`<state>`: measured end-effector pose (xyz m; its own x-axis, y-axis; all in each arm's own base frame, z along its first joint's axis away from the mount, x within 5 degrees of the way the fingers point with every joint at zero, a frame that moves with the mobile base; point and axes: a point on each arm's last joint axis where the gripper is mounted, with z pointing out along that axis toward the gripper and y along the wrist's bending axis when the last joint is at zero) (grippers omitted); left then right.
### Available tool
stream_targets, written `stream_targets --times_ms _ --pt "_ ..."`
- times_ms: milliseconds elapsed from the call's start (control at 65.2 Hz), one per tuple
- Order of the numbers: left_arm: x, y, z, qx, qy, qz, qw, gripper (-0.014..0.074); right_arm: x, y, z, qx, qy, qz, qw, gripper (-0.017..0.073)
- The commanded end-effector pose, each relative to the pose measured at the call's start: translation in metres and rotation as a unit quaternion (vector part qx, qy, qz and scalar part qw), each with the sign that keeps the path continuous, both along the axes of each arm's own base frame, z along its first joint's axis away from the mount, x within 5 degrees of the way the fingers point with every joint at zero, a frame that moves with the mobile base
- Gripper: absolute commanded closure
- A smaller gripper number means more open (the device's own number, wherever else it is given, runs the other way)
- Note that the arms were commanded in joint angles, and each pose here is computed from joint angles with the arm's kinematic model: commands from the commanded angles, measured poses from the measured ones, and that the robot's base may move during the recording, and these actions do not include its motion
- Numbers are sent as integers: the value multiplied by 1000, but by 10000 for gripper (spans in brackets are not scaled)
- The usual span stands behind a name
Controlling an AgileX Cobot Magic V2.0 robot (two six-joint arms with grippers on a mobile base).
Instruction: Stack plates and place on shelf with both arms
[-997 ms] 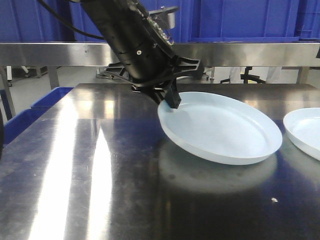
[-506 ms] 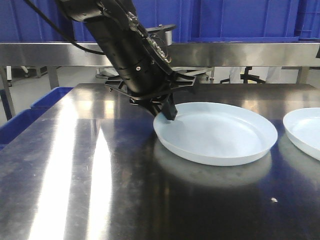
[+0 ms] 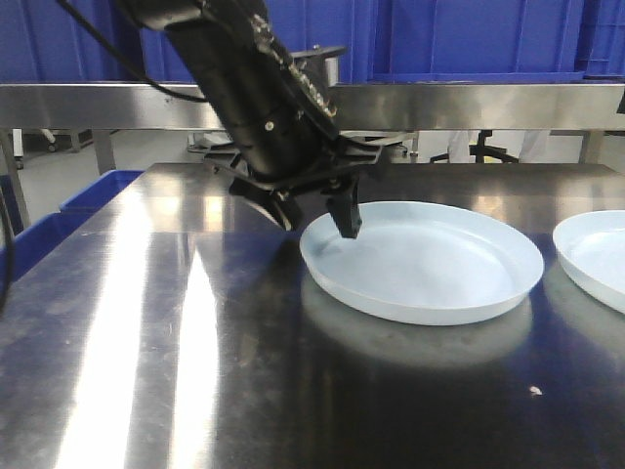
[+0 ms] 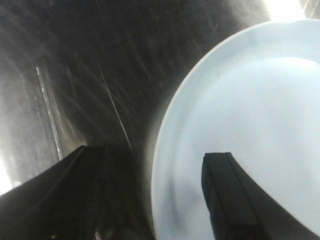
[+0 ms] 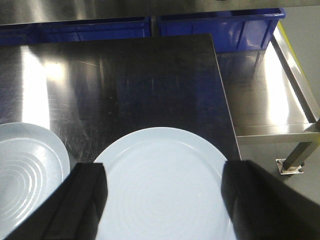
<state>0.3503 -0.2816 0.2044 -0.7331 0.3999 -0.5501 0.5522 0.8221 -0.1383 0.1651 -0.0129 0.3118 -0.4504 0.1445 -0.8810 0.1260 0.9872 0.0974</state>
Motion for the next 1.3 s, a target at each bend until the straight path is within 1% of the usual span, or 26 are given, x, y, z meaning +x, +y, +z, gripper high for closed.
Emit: stream_targets --times_ms 0,107,184,261,291,322,337,383,506,552,629,659,675,721,736,767,813,828,905,951,981,1073,1165,1196,1273,1288 --pt "2 3 61 -48 -65 5 997 150 4 0 20 -11 -62 2 998 -22" --pt "4 7 92 -61 -83 6 995 189 4 0 20 -11 -62 2 998 -22" --pt "5 13 115 -74 -101 12 992 249 4 0 20 -11 -62 2 998 -22" --pt "5 23 138 -89 -124 20 988 373 4 0 20 -11 -62 2 998 -22" --pt "4 29 148 -95 -134 24 986 435 4 0 20 -11 -62 2 998 -22" --pt "2 34 157 -101 -143 29 984 517 4 0 20 -11 -63 2 998 -22" --pt "1 39 163 -105 -151 33 982 520 4 0 20 -11 -63 2 998 -22" --pt "0 50 176 -112 -163 42 979 491 4 0 20 -11 -64 2 998 -22" --pt "-11 83 213 -132 -203 69 968 508 4 0 20 -11 -65 2 998 -22" --pt "-15 96 226 -140 -222 81 961 508 4 0 20 -11 -65 2 998 -22" --pt "-30 119 250 -159 -262 100 947 508 4 0 20 -11 -65 2 998 -22" --pt "-36 127 259 -169 -281 107 939 508 4 0 20 -11 -65 2 998 -22" --pt "-41 133 265 -175 -294 111 933 508 4 0 20 -11 -65 2 998 -22" --pt "-52 143 275 -186 -317 119 923 508 4 0 20 -11 -65 2 998 -22" --pt "-58 149 279 -192 -330 123 916 508 4 0 20 -11 -65 2 998 -22" --pt "-66 156 284 -198 -345 129 908 508 4 0 20 -11 -65 2 998 -22" --pt "-80 167 292 -210 -374 136 893 507 4 0 20 -11 -65 2 998 -22" --pt "-83 170 291 -210 -377 139 891 507 4 0 20 -11 -65 2 998 -22" --pt "-102 185 290 -218 -406 152 874 507 4 0 20 -11 -65 2 998 -22" --pt "-109 192 286 -219 -416 159 868 507 4 0 20 -11 -65 2 998 -22" --pt "-114 197 281 -217 -418 165 867 507 4 0 20 -11 -65 2 998 -22" --pt "-125 209 260 -203 -409 181 871 507 4 0 20 -11 -65 2 998 -22" --pt "-131 219 227 -178 -381 198 886 507 4 0 20 -11 -66 2 998 -22" --pt "-133 222 218 -171 -375 203 888 507 4 0 20 -11 -66 2 998 -22" --pt "-140 228 195 -161 -366 214 891 507 4 0 20 -11 -66 2 998 -22" --pt "-142 230 193 -161 -368 217 890 507 4 0 20 -11 -66 2 998 -22"
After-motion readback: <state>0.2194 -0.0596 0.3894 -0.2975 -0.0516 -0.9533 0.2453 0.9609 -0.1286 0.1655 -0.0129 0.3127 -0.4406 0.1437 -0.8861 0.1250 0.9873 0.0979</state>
